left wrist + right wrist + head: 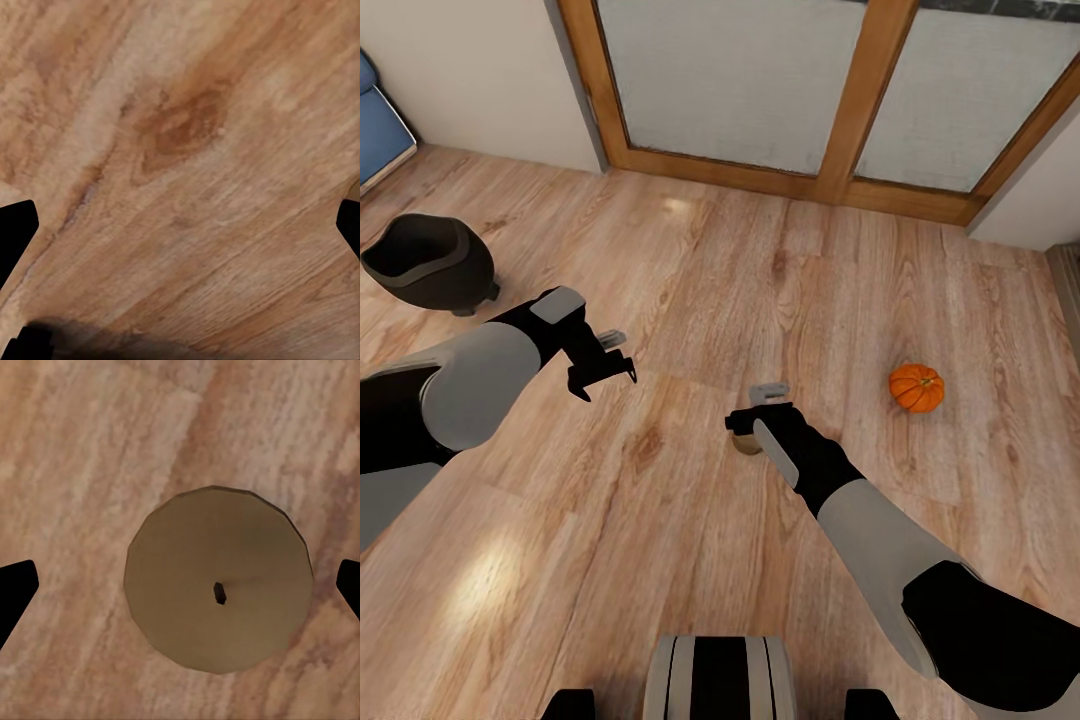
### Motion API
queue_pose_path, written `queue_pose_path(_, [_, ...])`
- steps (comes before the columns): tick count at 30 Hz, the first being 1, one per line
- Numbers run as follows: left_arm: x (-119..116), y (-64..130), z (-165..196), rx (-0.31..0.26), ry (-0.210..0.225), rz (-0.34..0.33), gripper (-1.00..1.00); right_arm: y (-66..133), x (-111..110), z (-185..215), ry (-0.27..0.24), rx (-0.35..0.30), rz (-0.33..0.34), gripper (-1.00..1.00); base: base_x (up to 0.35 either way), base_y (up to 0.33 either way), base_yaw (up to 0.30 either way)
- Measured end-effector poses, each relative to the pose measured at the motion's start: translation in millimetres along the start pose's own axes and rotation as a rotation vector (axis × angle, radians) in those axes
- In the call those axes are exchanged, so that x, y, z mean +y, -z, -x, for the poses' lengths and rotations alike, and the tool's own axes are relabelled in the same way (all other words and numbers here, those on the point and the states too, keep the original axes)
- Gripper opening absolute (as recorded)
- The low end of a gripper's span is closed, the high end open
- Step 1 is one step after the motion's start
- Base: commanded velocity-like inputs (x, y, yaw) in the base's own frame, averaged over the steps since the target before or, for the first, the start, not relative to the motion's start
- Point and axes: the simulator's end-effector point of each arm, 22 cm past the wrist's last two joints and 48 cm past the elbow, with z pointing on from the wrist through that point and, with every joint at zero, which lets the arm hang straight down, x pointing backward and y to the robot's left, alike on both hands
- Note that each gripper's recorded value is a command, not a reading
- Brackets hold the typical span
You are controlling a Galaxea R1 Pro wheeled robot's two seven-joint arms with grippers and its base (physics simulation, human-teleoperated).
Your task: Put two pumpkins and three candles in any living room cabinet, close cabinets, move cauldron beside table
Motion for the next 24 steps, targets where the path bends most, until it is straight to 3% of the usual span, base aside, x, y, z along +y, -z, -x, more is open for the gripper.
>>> queue_pose_path(24, [-5.0, -0.4, -2.3, 0.002, -0.007, -0.005, 1.00, -0.6, -1.8, 1.6, -0.012, -0.008, 0.000, 1.00, 0.000, 0.000, 0.000])
